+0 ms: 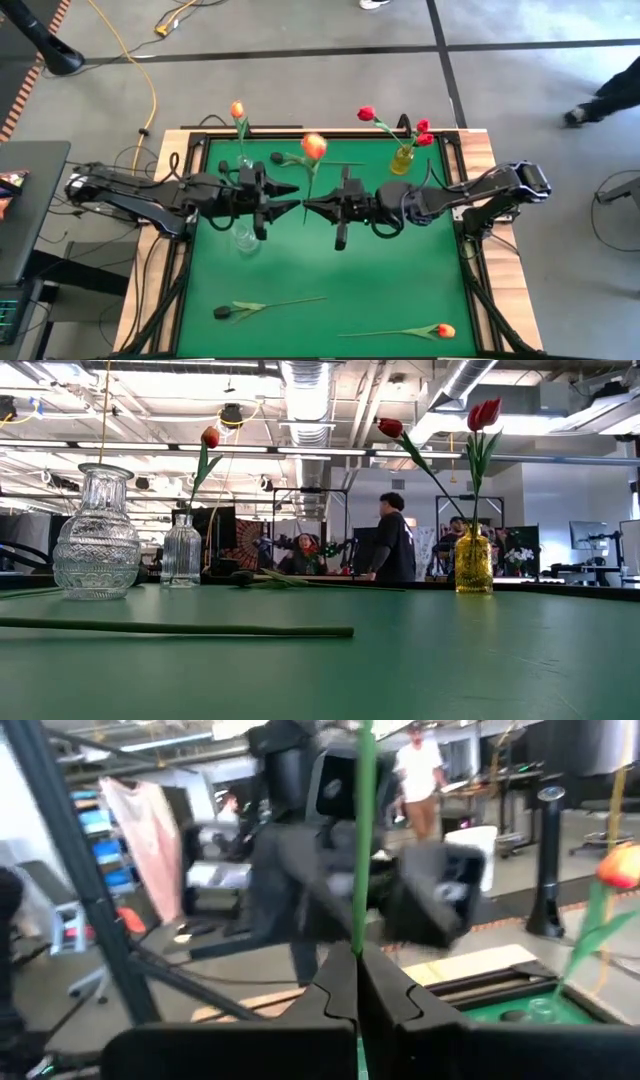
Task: Sort flowers into vase by color
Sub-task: Put the top orange flower into the top transparent vase, then put the orange flower into the top transparent vase
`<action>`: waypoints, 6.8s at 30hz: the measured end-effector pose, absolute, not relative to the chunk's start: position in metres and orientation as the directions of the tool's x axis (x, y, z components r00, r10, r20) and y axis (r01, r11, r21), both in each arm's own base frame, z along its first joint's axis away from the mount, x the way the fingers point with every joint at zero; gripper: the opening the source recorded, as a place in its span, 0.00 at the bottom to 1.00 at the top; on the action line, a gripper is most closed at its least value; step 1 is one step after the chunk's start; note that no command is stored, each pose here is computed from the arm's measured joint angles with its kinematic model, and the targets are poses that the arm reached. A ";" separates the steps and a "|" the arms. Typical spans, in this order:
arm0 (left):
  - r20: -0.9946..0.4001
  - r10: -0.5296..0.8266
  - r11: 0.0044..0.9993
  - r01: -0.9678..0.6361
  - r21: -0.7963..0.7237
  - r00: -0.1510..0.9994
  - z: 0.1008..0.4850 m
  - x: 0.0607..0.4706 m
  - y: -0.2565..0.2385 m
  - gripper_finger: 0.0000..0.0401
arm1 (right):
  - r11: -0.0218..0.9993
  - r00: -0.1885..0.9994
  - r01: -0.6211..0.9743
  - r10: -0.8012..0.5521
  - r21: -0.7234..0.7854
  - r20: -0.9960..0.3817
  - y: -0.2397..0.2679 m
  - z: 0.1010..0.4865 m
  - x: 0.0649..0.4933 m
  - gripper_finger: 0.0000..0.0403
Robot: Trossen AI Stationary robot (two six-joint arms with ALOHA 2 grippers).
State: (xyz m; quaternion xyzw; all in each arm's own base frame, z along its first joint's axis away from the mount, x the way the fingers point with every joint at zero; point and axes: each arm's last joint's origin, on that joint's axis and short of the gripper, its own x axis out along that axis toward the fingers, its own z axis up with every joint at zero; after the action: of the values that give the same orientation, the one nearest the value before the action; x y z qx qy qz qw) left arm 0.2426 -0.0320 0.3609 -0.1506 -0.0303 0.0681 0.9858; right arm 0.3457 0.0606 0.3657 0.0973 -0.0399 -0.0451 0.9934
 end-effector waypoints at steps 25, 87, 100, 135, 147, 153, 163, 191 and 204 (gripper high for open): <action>0.150 -0.001 0.958 0.044 -0.282 0.989 0.375 0.265 -0.037 0.56 | 0.965 1.000 0.023 -0.027 0.262 0.012 0.064 0.360 0.346 0.05; 0.045 0.330 0.943 -0.326 -0.070 0.943 0.390 0.214 -0.009 0.00 | 0.970 0.977 0.117 -0.074 0.211 -0.202 0.046 0.386 0.281 0.63; 0.057 0.700 0.705 -0.702 0.098 0.712 0.334 0.160 0.060 0.00 | 0.971 0.951 0.167 -0.113 0.170 -0.287 0.070 0.384 0.258 0.63; 0.010 0.787 0.615 -0.786 0.057 0.617 0.244 0.115 0.101 0.00 | 0.942 0.915 0.266 -0.180 0.205 -0.361 0.068 0.367 0.270 0.63; -0.087 0.781 0.623 -0.782 0.025 0.619 0.198 0.112 0.098 0.00 | 0.947 0.915 0.260 -0.179 0.187 -0.361 0.068 0.367 0.270 0.63; -0.112 0.813 0.572 -0.820 -0.021 0.571 0.190 0.109 0.098 0.00 | 0.947 0.915 0.260 -0.179 0.188 -0.361 0.068 0.367 0.270 0.63; -0.111 0.792 0.603 -0.798 -0.010 0.600 0.190 0.110 0.097 0.02 | 0.948 0.916 0.254 -0.173 0.190 -0.362 0.068 0.367 0.270 0.63; -0.582 0.374 0.777 -0.587 -0.229 0.722 0.241 0.109 0.075 0.64 | 0.932 0.766 0.046 0.198 0.360 -0.611 0.101 0.346 0.248 0.63; -0.577 -0.097 0.763 -0.312 -0.566 0.811 0.240 0.127 0.028 0.64 | 0.909 0.681 -0.060 0.340 0.413 -0.649 0.157 0.340 0.218 0.63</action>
State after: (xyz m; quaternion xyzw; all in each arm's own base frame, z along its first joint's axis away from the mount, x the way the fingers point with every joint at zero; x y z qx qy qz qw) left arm 0.1273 0.0277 0.2402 -0.3389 0.3012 0.0604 0.8893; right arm 0.2182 0.1570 0.3398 0.1823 0.3838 0.1112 0.8984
